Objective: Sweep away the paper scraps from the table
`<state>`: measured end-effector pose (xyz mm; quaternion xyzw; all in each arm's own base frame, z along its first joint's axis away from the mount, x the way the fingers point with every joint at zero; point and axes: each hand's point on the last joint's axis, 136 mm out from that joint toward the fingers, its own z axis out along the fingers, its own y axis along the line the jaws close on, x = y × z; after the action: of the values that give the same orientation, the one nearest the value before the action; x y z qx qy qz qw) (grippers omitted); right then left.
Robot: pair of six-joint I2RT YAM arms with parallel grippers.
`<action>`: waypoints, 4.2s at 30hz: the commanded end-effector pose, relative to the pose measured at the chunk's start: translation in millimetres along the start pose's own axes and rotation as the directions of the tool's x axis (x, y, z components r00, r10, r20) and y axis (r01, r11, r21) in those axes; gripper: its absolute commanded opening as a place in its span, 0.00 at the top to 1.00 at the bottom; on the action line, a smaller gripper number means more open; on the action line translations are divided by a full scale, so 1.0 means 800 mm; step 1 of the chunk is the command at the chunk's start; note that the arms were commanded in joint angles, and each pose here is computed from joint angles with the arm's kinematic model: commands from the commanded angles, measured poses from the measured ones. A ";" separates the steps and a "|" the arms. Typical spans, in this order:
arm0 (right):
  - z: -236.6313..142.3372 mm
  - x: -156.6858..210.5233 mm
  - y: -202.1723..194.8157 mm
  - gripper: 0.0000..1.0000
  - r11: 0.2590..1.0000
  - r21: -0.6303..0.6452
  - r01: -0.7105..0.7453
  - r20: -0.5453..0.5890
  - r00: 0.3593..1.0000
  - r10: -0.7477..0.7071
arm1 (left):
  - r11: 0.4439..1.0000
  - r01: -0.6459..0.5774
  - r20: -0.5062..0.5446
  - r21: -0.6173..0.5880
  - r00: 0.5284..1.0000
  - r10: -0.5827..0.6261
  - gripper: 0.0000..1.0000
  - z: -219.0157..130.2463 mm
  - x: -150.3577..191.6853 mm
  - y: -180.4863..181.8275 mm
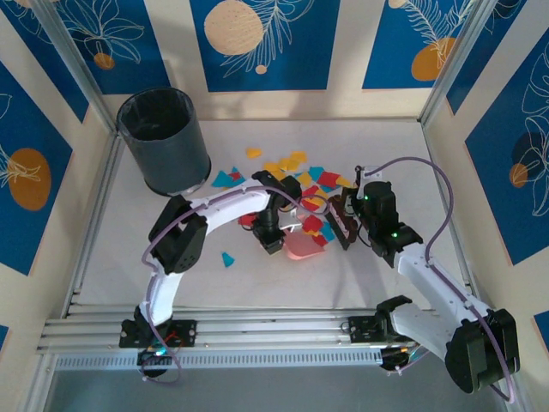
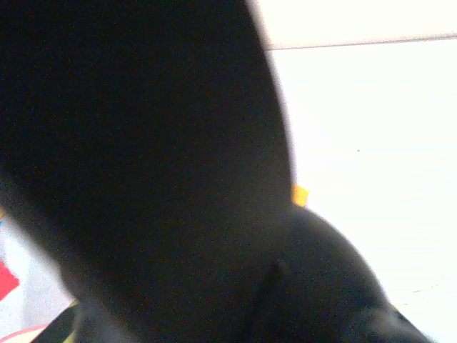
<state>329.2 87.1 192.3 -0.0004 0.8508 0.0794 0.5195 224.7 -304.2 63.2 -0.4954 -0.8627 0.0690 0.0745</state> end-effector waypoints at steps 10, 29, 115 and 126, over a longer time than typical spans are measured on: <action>-0.001 -0.001 0.040 1.00 0.986 -0.152 -0.075 -0.037 0.997 0.070 | 1.000 -0.013 -0.026 0.022 1.000 0.013 1.00 0.005 0.004 -0.006; -0.020 -0.059 -0.002 1.00 0.995 0.017 -0.102 0.168 0.981 0.098 | 0.993 0.118 0.011 0.007 0.993 -0.118 1.00 -0.013 0.061 0.032; 0.071 -0.076 0.080 1.00 0.984 -0.106 0.146 0.082 0.987 -0.138 | 0.991 0.126 0.021 0.047 0.992 -0.127 1.00 0.001 0.030 0.055; 0.048 -0.023 0.100 1.00 0.956 -0.221 0.192 -0.044 0.977 -0.207 | 0.991 0.124 0.026 0.052 0.992 -0.125 1.00 0.001 0.026 0.055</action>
<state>379.4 164.5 199.3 -0.1233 0.8483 0.1042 0.5043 254.7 -269.3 51.2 -0.4351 -0.8923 0.0957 0.0723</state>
